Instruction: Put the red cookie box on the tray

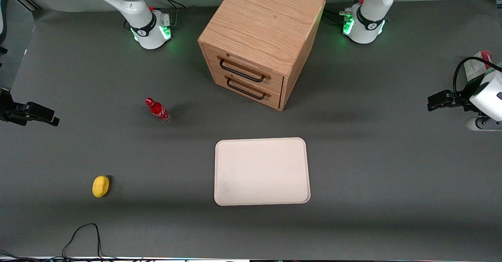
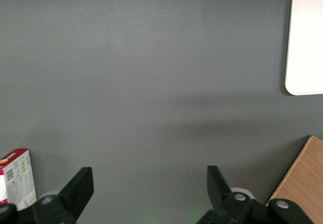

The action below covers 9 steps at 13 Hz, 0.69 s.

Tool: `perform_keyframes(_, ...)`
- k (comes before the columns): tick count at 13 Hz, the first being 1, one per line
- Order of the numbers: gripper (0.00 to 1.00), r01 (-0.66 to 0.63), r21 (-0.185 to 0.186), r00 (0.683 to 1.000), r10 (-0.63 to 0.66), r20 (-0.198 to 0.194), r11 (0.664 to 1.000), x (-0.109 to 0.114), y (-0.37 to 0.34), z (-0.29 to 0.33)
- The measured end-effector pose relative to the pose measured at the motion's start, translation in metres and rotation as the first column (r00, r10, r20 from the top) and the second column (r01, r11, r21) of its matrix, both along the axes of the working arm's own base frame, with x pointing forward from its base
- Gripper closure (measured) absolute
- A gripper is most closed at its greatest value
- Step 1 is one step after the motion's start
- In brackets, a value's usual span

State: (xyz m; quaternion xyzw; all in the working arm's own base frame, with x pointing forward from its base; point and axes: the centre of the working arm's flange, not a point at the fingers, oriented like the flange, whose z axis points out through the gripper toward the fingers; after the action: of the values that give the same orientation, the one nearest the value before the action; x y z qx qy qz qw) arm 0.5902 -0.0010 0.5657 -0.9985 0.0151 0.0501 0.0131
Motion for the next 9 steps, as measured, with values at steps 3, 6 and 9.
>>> perform_keyframes(3,0.0,0.022,-0.002,1.0,-0.022,0.008,1.0,0.002,0.002,-0.001)
perform_keyframes(6,0.0,0.0,-0.002,0.999,0.0,-0.032,1.0,0.001,0.017,-0.01)
perform_keyframes(9,0.0,-0.087,0.016,0.991,0.088,-0.103,0.996,-0.011,0.086,-0.024)
